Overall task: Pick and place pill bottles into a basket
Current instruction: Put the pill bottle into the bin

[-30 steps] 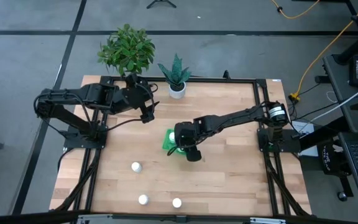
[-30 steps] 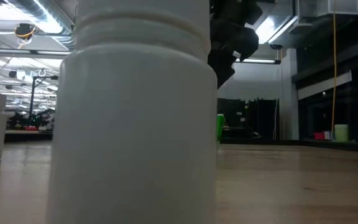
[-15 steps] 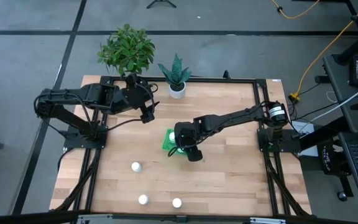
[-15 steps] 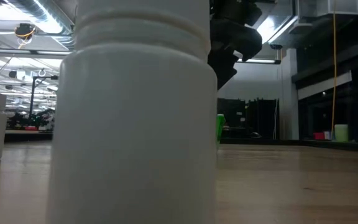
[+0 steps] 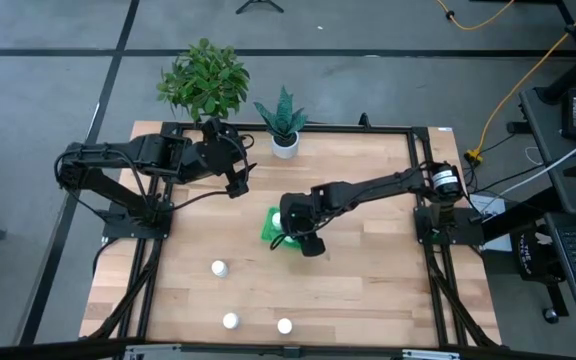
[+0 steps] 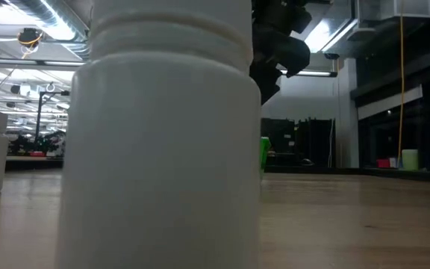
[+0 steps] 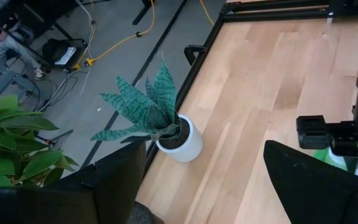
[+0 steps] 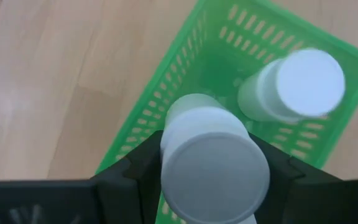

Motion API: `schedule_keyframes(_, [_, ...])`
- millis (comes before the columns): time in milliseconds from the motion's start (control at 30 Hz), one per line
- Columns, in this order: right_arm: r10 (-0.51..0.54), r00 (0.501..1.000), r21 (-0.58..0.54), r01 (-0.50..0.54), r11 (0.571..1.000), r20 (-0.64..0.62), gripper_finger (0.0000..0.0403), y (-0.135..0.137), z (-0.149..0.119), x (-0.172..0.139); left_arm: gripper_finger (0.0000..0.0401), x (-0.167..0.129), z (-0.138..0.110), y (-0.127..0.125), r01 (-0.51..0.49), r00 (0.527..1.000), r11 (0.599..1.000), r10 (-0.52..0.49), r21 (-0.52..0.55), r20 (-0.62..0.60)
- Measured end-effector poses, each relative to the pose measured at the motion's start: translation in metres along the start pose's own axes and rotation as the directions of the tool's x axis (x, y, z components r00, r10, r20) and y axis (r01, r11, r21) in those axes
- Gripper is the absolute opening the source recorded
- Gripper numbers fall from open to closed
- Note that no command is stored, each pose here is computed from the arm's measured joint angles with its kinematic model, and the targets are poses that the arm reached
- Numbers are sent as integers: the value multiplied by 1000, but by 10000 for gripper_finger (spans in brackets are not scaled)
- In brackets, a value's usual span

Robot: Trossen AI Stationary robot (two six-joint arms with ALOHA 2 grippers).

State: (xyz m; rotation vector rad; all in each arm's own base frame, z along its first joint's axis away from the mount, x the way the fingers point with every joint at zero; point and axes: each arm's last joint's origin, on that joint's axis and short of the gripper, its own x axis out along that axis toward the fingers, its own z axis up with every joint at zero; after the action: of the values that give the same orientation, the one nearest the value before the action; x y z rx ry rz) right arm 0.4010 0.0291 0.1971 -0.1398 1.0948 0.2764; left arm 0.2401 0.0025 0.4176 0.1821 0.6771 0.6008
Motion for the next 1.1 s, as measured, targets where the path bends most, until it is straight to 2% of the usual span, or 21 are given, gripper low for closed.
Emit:
schedule_keyframes(233, [-34,998,-57,31,998,-57,176,-9,21,-2,320,0,1,0,-1,1000,1000,1,-3,5])
schedule_keyframes(533, [2,977,-81,-20,996,-215,176,-7,24,29,320,-2,0,-3,7,1000,1000,-7,-19,8])
schedule_keyframes(800, [3,978,-94,-22,995,-208,175,-2,25,34,320,-4,0,-5,17,1000,1000,-16,-13,12])
schedule_keyframes(1100, [-42,977,-68,28,997,-210,175,-19,22,32,320,-4,0,-5,21,1000,1000,-20,-13,11])
